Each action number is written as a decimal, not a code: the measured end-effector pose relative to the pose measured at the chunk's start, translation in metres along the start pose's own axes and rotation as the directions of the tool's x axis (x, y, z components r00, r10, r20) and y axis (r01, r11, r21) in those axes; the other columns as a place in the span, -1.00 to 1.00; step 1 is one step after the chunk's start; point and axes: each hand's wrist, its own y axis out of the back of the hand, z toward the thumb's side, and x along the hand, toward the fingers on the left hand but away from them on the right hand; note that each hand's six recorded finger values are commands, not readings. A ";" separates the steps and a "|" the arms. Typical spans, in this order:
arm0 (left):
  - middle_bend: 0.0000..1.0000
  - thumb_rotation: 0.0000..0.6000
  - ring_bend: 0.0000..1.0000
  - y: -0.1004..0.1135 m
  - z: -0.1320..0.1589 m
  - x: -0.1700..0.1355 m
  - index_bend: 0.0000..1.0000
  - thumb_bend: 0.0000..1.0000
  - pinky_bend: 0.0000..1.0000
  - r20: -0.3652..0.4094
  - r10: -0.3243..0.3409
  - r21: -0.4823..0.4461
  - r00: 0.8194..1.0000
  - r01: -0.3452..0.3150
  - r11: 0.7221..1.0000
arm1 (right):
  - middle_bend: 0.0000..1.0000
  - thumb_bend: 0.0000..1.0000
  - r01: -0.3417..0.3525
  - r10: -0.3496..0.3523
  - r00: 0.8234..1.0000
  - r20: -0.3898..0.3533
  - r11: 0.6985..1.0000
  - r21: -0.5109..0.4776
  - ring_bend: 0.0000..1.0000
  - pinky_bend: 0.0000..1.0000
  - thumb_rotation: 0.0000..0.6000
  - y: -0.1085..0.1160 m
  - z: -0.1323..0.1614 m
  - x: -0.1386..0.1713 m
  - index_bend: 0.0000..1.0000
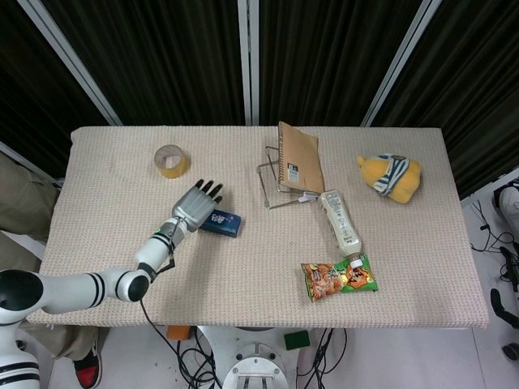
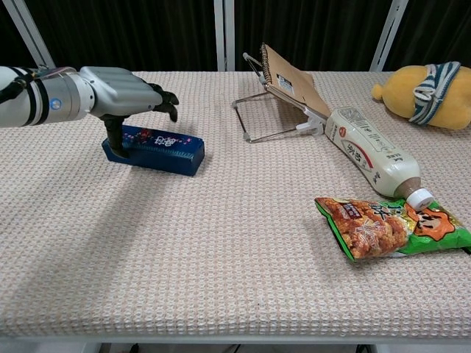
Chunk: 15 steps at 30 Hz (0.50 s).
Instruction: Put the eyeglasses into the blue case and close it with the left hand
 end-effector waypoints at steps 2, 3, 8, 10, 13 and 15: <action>-1.00 1.00 -1.00 0.002 -0.001 -0.003 -0.94 -0.71 -0.77 -0.002 0.007 -0.001 1.000 -0.007 1.000 | -1.00 0.02 0.006 -0.006 1.000 -0.001 1.000 0.001 -1.00 -1.00 1.00 0.001 0.000 0.000 -1.00; -1.00 1.00 -1.00 0.003 -0.001 -0.006 -0.95 -0.71 -0.77 -0.004 0.012 -0.002 1.000 -0.012 1.000 | -1.00 0.03 0.009 -0.009 1.000 -0.001 1.000 0.001 -1.00 -1.00 1.00 0.002 0.000 0.001 -1.00; -1.00 1.00 -1.00 0.010 -0.006 -0.023 -0.94 -0.71 -0.77 -0.013 0.038 -0.012 0.999 -0.038 0.999 | -1.00 0.02 0.026 -0.026 1.000 0.001 1.000 0.000 -1.00 -1.00 1.00 0.007 -0.001 0.002 -1.00; -1.00 0.91 -1.00 0.015 -0.011 -0.036 -0.94 -0.72 -0.77 -0.027 0.065 -0.027 0.998 -0.066 0.997 | -1.00 0.03 0.036 -0.036 0.999 0.003 0.999 0.000 -1.00 -1.00 1.00 0.010 -0.002 0.002 -1.00; -1.00 0.39 -1.00 0.021 -0.023 -0.060 -0.93 -0.75 -0.77 -0.074 0.124 -0.072 0.990 -0.129 0.989 | -1.00 0.01 0.057 -0.057 0.998 0.008 0.998 -0.005 -1.00 -1.00 1.00 0.015 -0.004 0.004 -1.00; -1.00 -0.01 -1.00 0.021 -0.035 -0.081 -0.92 -0.75 -0.77 -0.125 0.176 -0.114 0.976 -0.190 0.975 | -1.00 -0.03 0.069 -0.069 0.998 0.009 0.998 -0.011 -1.00 -1.00 1.00 0.017 -0.006 0.006 -1.00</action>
